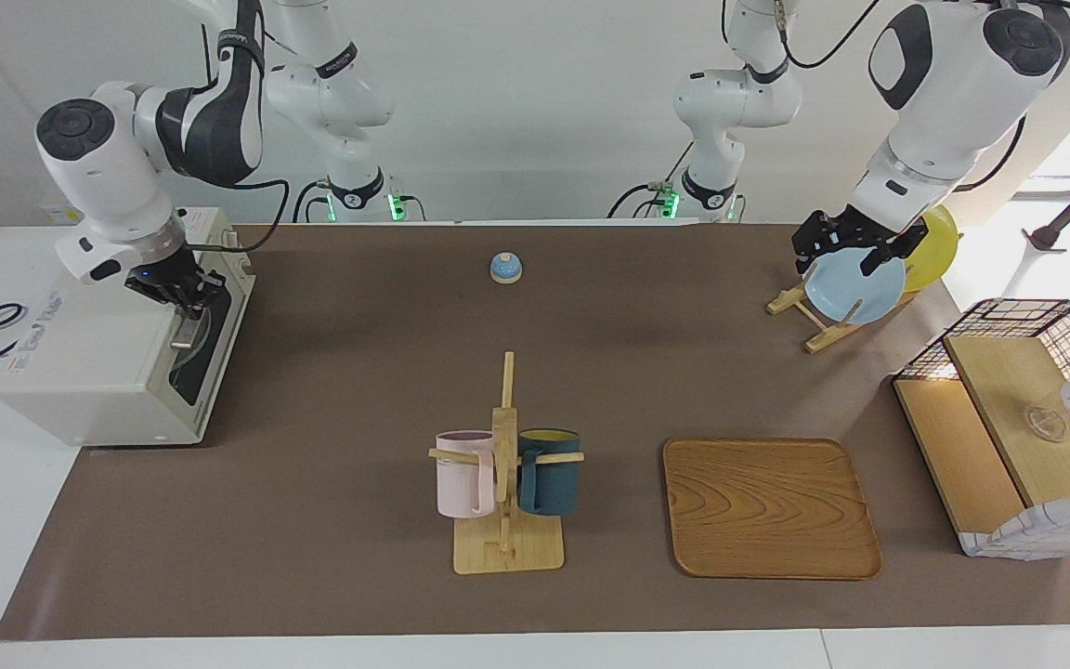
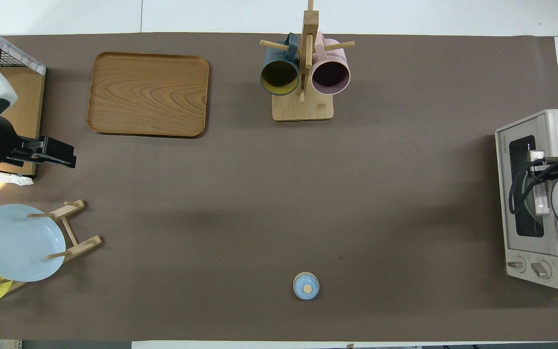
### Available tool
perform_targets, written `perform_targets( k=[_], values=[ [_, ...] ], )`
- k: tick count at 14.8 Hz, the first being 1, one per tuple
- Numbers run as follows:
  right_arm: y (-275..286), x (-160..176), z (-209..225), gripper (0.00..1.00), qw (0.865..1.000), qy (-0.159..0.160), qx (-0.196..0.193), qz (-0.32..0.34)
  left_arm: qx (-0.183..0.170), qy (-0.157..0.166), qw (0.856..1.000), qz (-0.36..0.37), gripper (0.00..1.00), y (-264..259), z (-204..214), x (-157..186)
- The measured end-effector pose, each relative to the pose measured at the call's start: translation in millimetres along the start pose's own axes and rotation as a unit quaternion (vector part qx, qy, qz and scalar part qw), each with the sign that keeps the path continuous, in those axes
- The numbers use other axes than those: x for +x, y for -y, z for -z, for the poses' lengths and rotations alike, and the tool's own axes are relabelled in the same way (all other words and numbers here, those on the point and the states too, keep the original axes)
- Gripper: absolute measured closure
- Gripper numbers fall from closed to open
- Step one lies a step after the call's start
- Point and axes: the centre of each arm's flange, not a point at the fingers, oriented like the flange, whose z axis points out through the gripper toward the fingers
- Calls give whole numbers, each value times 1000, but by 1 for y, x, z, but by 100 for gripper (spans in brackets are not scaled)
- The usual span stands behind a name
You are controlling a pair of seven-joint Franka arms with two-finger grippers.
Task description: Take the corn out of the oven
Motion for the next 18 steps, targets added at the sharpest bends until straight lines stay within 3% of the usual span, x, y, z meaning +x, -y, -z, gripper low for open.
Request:
perform_targets(
  k=[7, 18],
  values=[
    [36, 0, -11, 99, 999, -3, 39, -21, 0, 0, 1000, 0, 0, 0, 0, 0],
    [112, 6, -87, 99, 998, -12, 68, -3, 0, 0, 1000, 0, 0, 0, 0, 0]
  ],
)
